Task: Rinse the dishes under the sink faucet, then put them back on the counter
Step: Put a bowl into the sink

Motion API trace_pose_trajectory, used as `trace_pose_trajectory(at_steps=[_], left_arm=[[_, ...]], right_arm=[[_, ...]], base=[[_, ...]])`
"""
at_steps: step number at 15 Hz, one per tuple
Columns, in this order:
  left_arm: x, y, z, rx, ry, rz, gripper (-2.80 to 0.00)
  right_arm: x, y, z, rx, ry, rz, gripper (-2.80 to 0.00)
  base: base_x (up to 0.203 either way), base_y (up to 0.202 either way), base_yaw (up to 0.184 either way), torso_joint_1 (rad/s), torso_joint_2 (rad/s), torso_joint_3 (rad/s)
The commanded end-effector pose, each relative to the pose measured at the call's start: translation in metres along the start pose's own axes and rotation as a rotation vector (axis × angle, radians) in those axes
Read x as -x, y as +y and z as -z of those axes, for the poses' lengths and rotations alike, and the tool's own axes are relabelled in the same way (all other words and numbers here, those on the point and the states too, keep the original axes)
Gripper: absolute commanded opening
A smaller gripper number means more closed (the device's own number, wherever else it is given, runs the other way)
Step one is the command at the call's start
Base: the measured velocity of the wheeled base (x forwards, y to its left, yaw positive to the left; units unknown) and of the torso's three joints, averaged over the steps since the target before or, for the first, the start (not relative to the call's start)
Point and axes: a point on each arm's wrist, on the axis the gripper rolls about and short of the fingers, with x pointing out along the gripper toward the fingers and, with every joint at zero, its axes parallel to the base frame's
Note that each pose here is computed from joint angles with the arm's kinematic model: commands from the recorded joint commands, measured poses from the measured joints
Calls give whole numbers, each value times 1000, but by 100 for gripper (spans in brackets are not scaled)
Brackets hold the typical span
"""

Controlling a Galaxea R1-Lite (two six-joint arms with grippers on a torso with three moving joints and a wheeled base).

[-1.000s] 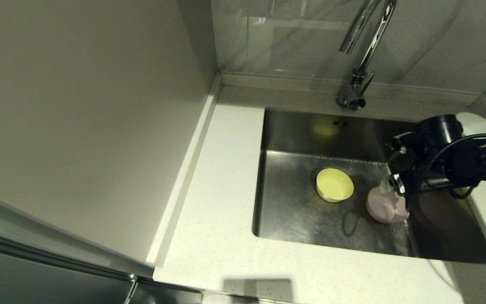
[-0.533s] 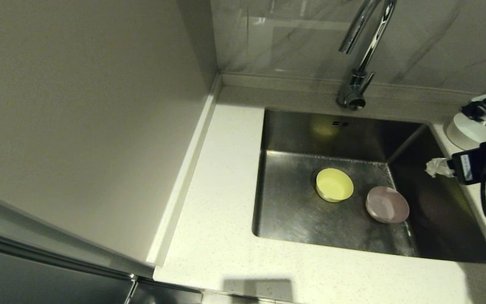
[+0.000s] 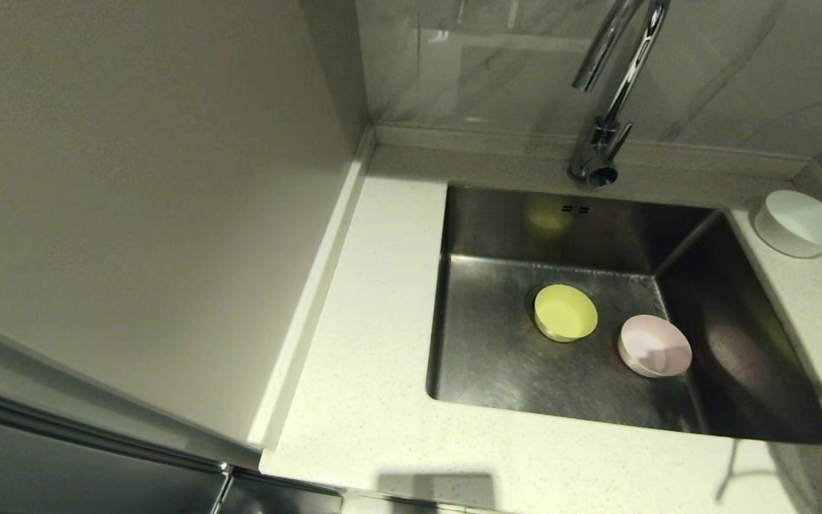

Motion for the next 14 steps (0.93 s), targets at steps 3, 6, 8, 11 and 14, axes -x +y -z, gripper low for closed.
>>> trace_pose_trajectory(at_steps=[3,6,8,11,14], left_arm=[[0,0,0,1,-2,0,-280],[0,0,0,1,-2,0,-280],[0,0,0,1,-2,0,-280],[0,0,0,1,-2,0,-280],[0,0,0,1,-2,0,-280]], right_arm=[[12,-14,6,-15,120,50,-280],[18,-24,-3,-48,226,74,-280],[9,-30,-23,-64,249,100,-280],[-32,-37,-60,-107,279,114,-280],[-95,-38,-91,-127,280,103,-280]], base=[[0,0,0,0,0,0],[0,0,0,0,0,0],[0,0,0,0,0,0],[0,0,0,0,0,0],[0,0,0,0,0,0]])
